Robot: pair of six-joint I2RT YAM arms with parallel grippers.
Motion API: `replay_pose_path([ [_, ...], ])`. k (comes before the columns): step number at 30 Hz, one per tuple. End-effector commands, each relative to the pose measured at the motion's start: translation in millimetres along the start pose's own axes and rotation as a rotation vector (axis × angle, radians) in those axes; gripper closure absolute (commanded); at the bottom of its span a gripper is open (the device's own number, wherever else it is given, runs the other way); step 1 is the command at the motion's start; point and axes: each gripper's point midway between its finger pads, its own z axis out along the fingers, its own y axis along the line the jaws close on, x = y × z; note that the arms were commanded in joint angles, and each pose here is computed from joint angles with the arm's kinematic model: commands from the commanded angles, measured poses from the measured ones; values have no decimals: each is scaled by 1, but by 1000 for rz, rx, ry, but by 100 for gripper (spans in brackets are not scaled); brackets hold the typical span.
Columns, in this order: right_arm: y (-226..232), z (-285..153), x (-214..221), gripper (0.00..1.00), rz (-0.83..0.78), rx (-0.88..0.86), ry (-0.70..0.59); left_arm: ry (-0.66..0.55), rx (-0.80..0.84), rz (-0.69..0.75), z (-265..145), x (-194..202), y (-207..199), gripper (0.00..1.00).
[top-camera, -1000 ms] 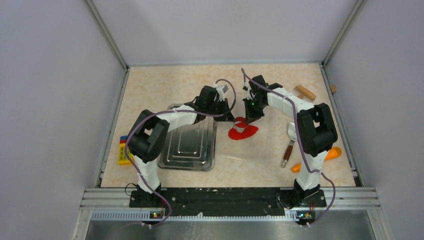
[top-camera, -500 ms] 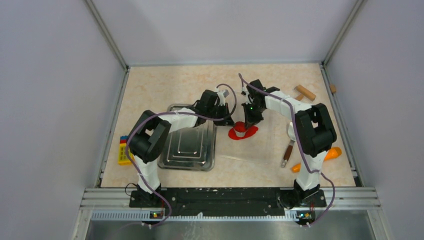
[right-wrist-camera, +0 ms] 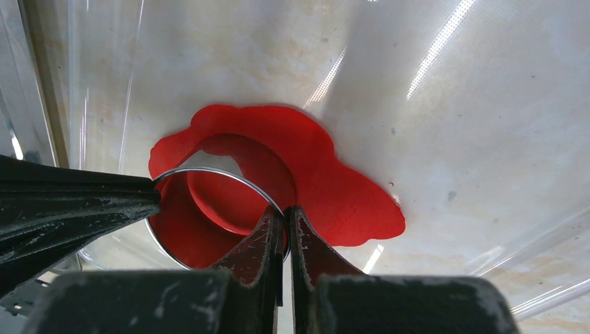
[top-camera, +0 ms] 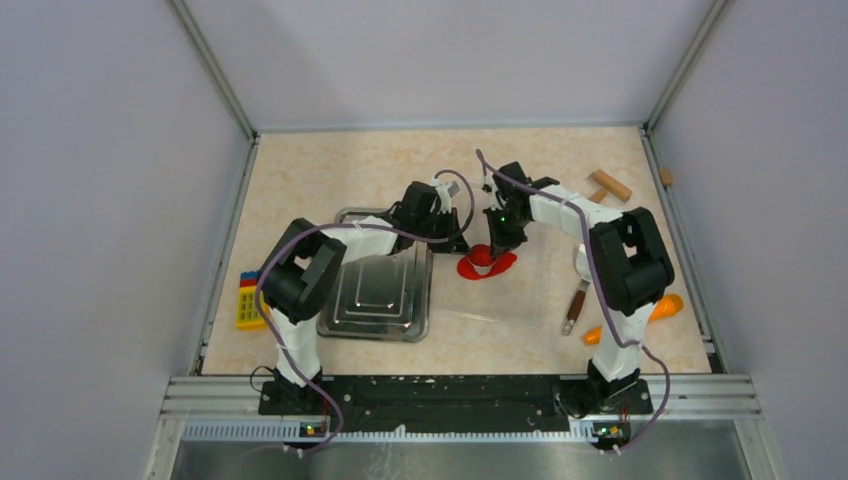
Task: Roll out the dumpling wrappers from the dough
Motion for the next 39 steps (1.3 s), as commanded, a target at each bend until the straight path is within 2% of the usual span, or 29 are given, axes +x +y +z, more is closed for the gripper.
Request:
replay_pose_path([
  [1,4,4,-2,100,-38,4,-51,37,6,10,11,14,6,100],
  [7,-1,13,13,100,-11,29,-58,123,-33,6,18,40,24,100],
  [19,-13,40,48,100,23,73,-34,211,-109,6,36,94,57,100],
  [24,-12,42,52,100,38,70,-39,196,-145,59,39,104,63,100],
  [28,-10,43,55,100,45,69,-45,205,-175,45,39,113,69,100],
  [39,-6,50,84,100,107,55,21,219,-224,78,43,110,77,100],
])
